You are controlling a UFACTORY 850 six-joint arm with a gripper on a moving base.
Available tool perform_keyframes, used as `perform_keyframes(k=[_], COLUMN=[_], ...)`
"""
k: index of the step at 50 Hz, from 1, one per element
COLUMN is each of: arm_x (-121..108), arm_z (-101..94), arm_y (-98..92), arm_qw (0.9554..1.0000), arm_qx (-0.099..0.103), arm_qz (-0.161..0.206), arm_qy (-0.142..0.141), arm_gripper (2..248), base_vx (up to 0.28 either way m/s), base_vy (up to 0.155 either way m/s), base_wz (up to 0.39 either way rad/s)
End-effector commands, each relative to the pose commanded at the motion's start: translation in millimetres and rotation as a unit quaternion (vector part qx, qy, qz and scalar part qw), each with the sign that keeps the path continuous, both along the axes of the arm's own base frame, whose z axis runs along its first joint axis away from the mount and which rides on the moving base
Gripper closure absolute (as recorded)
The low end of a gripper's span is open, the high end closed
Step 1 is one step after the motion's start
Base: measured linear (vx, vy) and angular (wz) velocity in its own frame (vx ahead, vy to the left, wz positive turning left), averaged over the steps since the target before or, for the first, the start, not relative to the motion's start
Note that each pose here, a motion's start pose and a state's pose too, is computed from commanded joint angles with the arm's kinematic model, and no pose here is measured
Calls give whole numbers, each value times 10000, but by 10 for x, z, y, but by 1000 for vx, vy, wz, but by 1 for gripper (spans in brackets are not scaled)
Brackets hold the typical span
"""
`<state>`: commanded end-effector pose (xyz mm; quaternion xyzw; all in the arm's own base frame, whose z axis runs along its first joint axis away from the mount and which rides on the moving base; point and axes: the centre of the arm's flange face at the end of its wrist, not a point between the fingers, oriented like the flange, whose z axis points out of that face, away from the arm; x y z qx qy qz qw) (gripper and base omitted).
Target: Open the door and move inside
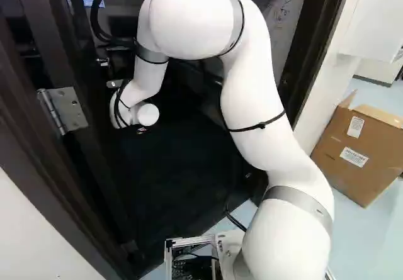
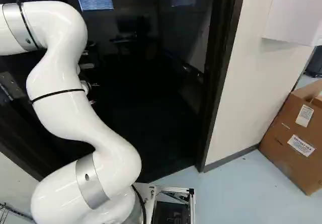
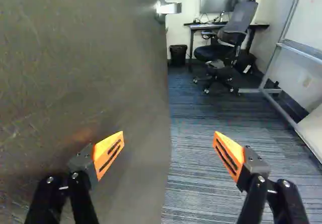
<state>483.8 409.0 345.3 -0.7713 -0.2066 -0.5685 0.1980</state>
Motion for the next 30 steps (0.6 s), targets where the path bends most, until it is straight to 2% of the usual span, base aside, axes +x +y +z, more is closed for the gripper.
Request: perform_keyframes(k=[19, 30], arm_x=[1, 2], arm_z=[-21, -23], arm_y=[209, 221], arm_qw=[9996, 9995], arm_qx=[-30, -34], arm_qz=[280, 300], arm_qy=[-103, -111], arm_gripper=[3, 3], base_vx=[0, 0], base_vy=[0, 0], base_wz=[0, 0])
